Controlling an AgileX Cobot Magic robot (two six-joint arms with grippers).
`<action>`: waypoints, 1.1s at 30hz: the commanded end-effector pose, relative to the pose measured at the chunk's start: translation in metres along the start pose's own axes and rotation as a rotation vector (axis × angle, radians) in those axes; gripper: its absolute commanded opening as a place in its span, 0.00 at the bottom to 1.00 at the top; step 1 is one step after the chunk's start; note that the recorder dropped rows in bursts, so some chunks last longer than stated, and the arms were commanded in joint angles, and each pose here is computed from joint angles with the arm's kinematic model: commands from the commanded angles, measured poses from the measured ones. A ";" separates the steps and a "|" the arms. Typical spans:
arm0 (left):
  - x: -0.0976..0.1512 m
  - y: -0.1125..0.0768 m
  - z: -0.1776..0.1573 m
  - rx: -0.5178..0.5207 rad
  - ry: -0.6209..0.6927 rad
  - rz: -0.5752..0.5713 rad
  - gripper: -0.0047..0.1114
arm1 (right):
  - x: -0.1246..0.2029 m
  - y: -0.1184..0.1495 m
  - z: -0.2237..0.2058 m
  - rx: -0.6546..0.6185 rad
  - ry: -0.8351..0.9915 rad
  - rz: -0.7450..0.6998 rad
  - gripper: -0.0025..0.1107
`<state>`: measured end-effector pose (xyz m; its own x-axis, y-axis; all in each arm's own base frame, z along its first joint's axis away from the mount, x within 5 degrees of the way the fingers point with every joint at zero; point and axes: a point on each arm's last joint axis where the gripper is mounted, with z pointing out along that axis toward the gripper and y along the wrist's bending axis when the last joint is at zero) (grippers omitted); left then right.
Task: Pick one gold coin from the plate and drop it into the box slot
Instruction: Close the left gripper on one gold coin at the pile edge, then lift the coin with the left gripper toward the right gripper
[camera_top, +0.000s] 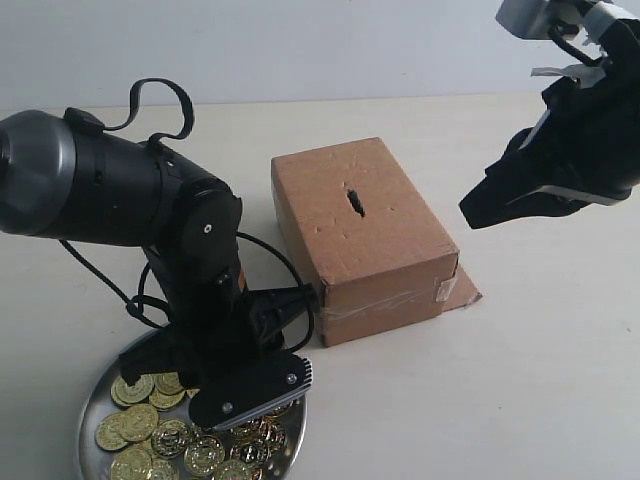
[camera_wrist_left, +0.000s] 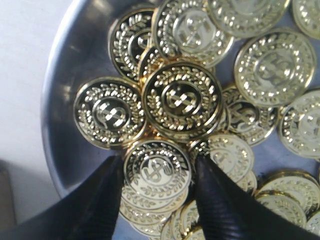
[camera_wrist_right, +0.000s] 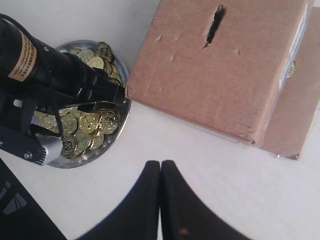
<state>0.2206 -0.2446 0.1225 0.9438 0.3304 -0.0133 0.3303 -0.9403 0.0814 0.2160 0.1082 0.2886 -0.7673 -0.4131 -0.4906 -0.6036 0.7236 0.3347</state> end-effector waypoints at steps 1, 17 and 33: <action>-0.001 0.001 0.000 -0.006 0.004 0.009 0.42 | 0.000 0.001 0.000 -0.003 -0.007 -0.008 0.02; -0.001 0.002 -0.003 -0.017 0.009 0.008 0.27 | 0.000 0.001 0.000 -0.005 -0.008 -0.009 0.02; -0.003 0.000 -0.068 -0.206 0.063 -0.296 0.27 | -0.003 0.003 0.001 -0.026 -0.039 0.005 0.02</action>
<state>0.2193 -0.2426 0.1713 0.8526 0.5226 0.0060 0.5071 -0.8300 0.2324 0.2161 0.1089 0.2891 -0.7698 -0.4042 -0.4940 -0.6000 0.7223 0.3440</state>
